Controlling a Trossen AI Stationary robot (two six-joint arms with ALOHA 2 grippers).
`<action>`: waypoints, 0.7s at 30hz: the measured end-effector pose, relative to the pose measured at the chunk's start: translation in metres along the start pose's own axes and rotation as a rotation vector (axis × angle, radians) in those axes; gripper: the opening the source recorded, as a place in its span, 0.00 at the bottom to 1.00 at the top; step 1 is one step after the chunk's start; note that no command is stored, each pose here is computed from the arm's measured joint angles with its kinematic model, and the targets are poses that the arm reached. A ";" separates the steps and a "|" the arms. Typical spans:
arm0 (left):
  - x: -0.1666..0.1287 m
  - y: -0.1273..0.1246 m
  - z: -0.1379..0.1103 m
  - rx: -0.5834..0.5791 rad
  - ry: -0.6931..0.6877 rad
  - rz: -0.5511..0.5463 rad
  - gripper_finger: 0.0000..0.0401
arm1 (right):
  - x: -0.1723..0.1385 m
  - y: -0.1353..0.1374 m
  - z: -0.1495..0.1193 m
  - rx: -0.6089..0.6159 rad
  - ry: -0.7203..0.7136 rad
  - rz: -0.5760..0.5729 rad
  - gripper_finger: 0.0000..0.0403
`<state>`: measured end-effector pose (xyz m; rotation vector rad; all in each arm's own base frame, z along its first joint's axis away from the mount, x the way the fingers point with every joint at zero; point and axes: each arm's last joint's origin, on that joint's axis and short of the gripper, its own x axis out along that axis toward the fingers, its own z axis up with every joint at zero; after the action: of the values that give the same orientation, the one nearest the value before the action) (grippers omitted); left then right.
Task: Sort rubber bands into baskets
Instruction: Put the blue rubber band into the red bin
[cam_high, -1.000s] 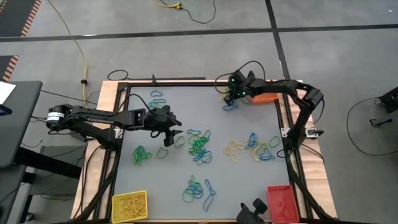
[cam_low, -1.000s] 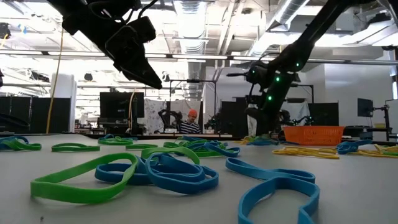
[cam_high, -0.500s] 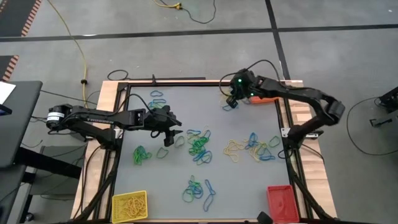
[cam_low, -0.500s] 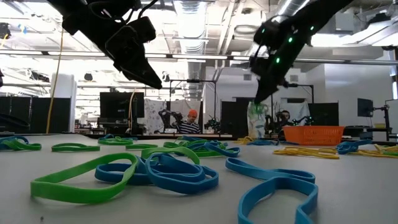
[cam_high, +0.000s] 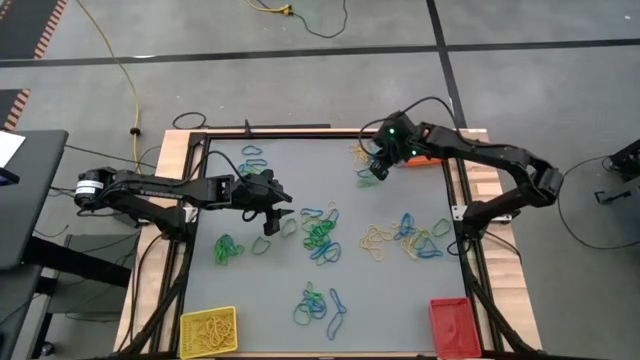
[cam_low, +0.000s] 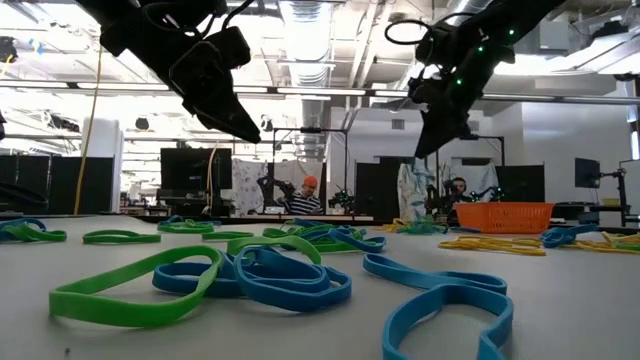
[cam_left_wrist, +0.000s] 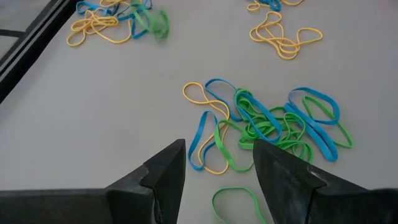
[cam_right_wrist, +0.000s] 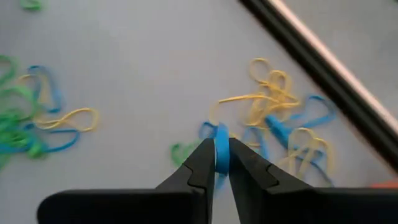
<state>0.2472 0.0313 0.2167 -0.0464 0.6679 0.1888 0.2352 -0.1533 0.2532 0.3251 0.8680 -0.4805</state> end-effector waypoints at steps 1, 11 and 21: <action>0.000 0.000 0.000 0.000 0.000 0.000 0.44 | 0.000 0.003 0.000 -0.008 0.001 0.038 0.17; 0.000 0.000 0.000 0.000 0.000 0.000 0.44 | 0.001 0.015 -0.007 -0.042 0.066 0.078 0.07; 0.000 0.000 0.000 0.000 0.000 0.000 0.44 | 0.000 0.003 -0.006 -0.013 0.056 -0.083 0.07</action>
<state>0.2472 0.0313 0.2168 -0.0465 0.6677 0.1887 0.2332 -0.1482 0.2498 0.2925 0.9411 -0.5447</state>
